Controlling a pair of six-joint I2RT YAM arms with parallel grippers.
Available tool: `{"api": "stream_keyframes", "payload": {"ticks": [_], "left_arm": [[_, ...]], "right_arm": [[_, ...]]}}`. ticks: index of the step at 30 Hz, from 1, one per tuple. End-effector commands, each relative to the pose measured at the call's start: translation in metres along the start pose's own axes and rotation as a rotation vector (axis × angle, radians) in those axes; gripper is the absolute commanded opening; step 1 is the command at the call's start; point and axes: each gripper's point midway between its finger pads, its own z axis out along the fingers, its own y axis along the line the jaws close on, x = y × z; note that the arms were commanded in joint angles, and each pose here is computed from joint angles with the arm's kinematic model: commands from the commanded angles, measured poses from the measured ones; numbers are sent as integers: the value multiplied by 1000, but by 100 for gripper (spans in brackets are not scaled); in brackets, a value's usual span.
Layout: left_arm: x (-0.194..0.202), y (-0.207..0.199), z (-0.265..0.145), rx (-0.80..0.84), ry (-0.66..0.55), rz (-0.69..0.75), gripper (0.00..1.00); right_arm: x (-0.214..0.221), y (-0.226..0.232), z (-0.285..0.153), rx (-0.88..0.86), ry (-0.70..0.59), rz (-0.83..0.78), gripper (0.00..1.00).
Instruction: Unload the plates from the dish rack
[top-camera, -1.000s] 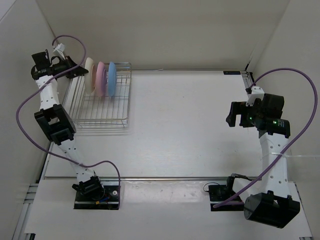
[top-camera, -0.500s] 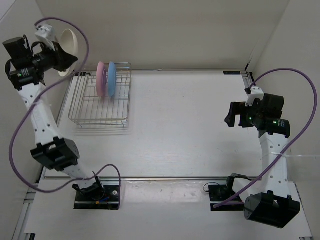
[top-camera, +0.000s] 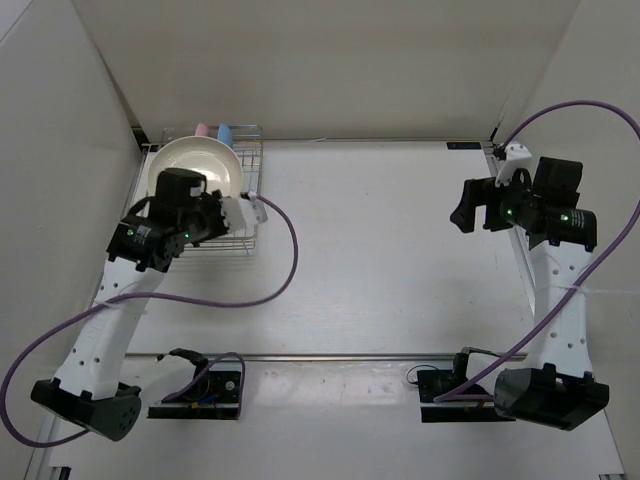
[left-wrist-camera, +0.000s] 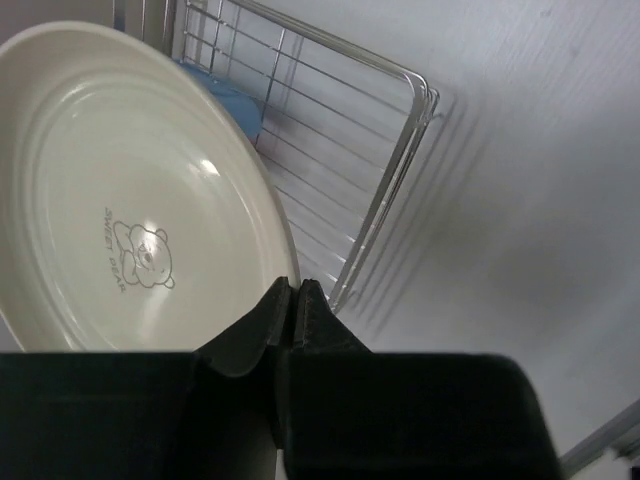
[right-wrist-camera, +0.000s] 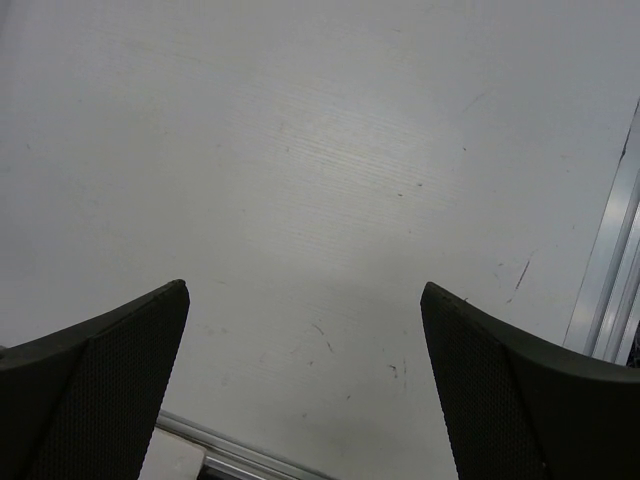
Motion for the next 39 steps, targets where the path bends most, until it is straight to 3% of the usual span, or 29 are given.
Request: {"api": "stream_keyframes", "payload": {"ticks": [1,3,4,6,10,14,20,28,39], "left_arm": [[21,7,-27,-100,227,346,11],[28,9,-31,-141,332,481,11],[19,4,-30,-146,332,623,11],[23,0,-16,-168,384,764,11],[-15,-18,6,-175,271,1086,11],[-61,-45,27,-172,127,1199,11],[-131,-97,52,-130,-88,1224,11],[-209,-130,60,-61,-218,1048,11],[-245,-157,58,-53,-320,989,11]], "right_arm": [[-27,11,-9,-51,-38,-48,100],[-45,24,-8,-88,-53,-62,100],[-51,31,-8,-106,-54,-67,100],[-56,49,0,-149,-21,-94,100],[-79,65,10,-129,-42,-185,100],[-98,69,15,-92,-109,-236,100],[-126,97,5,-159,-222,-270,98],[-116,119,6,-239,-231,-333,89],[-116,119,11,-207,-242,-366,84]]}}
